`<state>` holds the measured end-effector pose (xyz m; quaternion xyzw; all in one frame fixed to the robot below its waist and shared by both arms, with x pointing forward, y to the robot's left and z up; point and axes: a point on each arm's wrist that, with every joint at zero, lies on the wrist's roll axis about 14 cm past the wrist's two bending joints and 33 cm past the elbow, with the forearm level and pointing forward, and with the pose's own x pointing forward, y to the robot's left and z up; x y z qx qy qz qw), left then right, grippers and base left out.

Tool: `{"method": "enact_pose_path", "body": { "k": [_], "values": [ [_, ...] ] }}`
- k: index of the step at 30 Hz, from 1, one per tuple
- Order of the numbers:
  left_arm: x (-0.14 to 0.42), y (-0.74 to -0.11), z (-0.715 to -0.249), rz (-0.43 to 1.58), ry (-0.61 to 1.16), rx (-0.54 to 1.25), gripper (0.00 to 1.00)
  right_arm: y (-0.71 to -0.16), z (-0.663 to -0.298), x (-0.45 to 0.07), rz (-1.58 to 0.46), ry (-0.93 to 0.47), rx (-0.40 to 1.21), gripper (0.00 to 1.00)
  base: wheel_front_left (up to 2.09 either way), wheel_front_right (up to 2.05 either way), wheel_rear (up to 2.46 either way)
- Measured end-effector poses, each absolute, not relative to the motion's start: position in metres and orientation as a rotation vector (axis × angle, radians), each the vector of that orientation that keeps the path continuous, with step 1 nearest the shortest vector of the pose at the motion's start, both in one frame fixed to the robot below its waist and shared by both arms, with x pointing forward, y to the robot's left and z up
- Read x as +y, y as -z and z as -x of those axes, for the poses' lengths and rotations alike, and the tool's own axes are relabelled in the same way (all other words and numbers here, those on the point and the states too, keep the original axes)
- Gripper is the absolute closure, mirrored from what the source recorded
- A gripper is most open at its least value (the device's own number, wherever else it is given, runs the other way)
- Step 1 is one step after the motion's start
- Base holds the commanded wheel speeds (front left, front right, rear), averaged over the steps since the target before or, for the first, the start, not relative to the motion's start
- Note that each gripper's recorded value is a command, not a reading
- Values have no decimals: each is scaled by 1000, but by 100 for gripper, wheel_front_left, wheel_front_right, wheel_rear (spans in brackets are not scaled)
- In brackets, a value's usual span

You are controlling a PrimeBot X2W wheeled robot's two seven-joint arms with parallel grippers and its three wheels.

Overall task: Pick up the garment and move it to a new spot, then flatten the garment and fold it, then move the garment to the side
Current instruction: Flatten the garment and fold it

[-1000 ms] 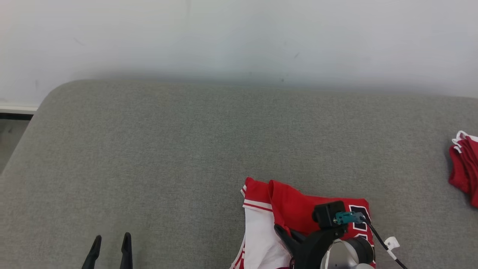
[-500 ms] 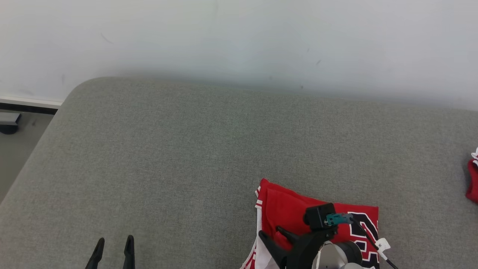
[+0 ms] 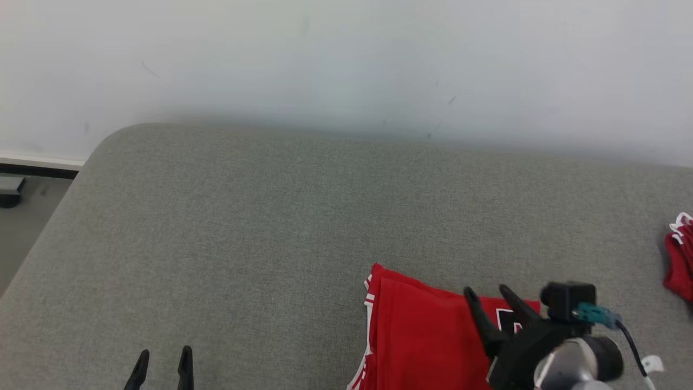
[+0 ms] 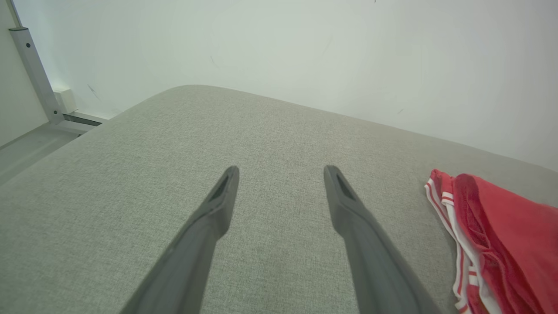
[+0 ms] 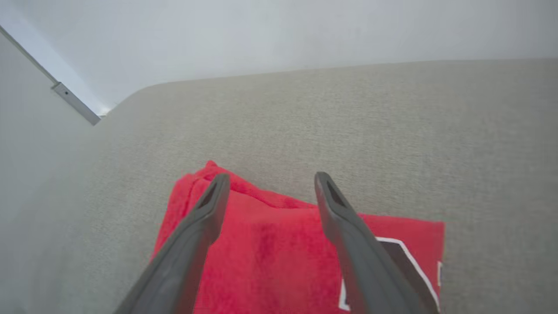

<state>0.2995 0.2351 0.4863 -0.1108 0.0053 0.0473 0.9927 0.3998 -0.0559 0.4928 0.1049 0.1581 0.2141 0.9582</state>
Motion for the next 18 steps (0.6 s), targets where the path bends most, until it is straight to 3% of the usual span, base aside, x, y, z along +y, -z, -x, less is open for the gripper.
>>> {"method": "enact_pose_path", "body": {
  "k": [7,18],
  "values": [
    [237,-483,-301,229,-105,21,0,-460,-384,-111,-148,-274,395,0,0,0,0],
    [242,-492,-297,233,-127,-36,0,-488,-371,-166,-142,-108,79,0,0,0,0]
  ]
}}
